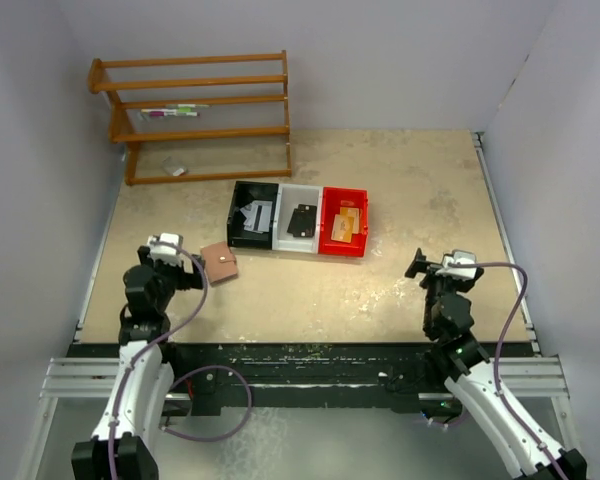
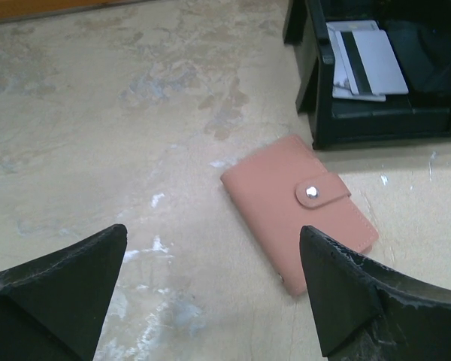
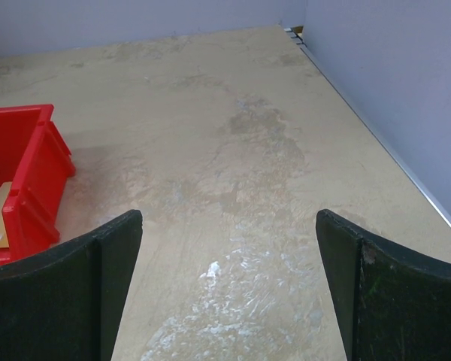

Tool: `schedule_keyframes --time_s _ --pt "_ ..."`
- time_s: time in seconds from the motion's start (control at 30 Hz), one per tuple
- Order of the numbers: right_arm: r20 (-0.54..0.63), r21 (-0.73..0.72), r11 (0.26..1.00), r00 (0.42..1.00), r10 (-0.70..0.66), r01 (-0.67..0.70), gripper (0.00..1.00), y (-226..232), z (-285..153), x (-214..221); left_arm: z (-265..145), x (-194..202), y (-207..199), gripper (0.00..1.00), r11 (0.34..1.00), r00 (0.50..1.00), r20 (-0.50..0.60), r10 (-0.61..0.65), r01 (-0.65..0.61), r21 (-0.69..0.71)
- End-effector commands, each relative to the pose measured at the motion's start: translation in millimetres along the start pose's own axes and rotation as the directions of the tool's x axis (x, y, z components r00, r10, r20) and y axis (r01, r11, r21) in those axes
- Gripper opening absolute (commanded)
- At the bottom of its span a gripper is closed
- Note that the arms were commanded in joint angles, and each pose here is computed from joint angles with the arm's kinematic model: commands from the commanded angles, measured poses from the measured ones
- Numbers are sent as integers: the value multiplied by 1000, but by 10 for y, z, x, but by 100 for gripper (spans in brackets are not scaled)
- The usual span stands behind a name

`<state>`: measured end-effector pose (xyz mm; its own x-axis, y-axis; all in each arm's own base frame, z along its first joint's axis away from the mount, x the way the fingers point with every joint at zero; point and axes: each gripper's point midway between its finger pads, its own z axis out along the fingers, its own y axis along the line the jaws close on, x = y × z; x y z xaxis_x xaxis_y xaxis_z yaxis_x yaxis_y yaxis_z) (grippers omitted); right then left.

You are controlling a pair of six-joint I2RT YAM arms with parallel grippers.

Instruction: Take the credit cards out of the card holder

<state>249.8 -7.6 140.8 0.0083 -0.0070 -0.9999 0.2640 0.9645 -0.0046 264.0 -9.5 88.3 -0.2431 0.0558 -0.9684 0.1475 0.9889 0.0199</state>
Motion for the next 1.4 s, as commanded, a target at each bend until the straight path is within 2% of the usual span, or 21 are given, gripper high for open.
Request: schedule_keyframes --time_s 0.0,0.07,0.1,0.13,0.17,0.23,0.3,0.33,0.37,0.4,0.43,0.6,0.67,0.73,0.87,1.03,1.17,1.3,1.37 --pt "63 -15 1000 998 4 -4 100 -5 -10 -406 49 -683 173 99 997 998 -13 60 -60 -44" --pt "50 -26 1000 999 11 -10 100 22 -4 -580 102 -874 249 99 990 989 -53 135 -137 -41" --pt "43 1 998 997 67 -67 100 6 7 -669 127 -927 276 99 986 983 -90 163 -166 -29" --pt "51 75 970 973 227 -231 100 -60 17 -784 142 -969 266 99 981 973 -129 193 -194 6" --pt "42 73 944 947 320 -322 100 -13 22 -903 159 -989 250 99 975 961 -166 222 -217 45" --pt "65 53 893 894 443 -446 100 70 60 -1224 186 -1022 220 99 968 942 -226 248 -229 108" --pt "77 22 843 841 535 -538 100 193 134 -1480 169 -946 93 99 940 910 -281 306 -242 241" --pt "69 32 794 794 605 -607 100 226 151 -1569 160 -901 56 99 927 897 -297 328 -245 283" --pt "33 45 770 771 636 -637 100 278 161 -1580 145 -854 14 99 911 885 -305 353 -250 328" --pt "-8 -9 821 821 570 -570 100 384 163 -1664 124 -789 -34 99 894 873 -314 373 -248 373" --pt "-35 -45 847 848 529 -530 100 482 192 -1652 108 -719 -75 99 876 861 -321 394 -247 413" --pt "-176 -348 808 880 441 -475 100 1262 263 -1671 173 -395 -103 99 844 814 -395 427 -201 497" --pt "-274 -383 796 881 387 -469 100 1522 302 -1460 228 -308 -130 99 833 802 -422 422 -160 529" --pt "-318 -412 795 888 332 -445 100 1714 269 -1310 315 -270 -136 99 828 795 -443 414 -127 546" --pt "-330 -494 792 920 213 -360 100 2094 28 -1161 505 -171 -160 99 801 781 -466 415 -71 595" --pt "-376 -599 736 922 90 -315 100 2521 -306 -958 725 -105 -173 98 776 782 -466 414 -35 630" --pt "-400 -663 690 917 0 -289 100 2813 -599 -764 840 -71 -243 90 743 790 -465 399 18 669" --pt "-418 -707 642 907 -40 -298 100 3019 -826 -659 895 -4 -335 74 693 782 -493 380 112 712" --pt "-423 -726 619 904 -55 -302 100 3097 -918 -639 927 59 -331 70 688 771 -510 382 132 714"
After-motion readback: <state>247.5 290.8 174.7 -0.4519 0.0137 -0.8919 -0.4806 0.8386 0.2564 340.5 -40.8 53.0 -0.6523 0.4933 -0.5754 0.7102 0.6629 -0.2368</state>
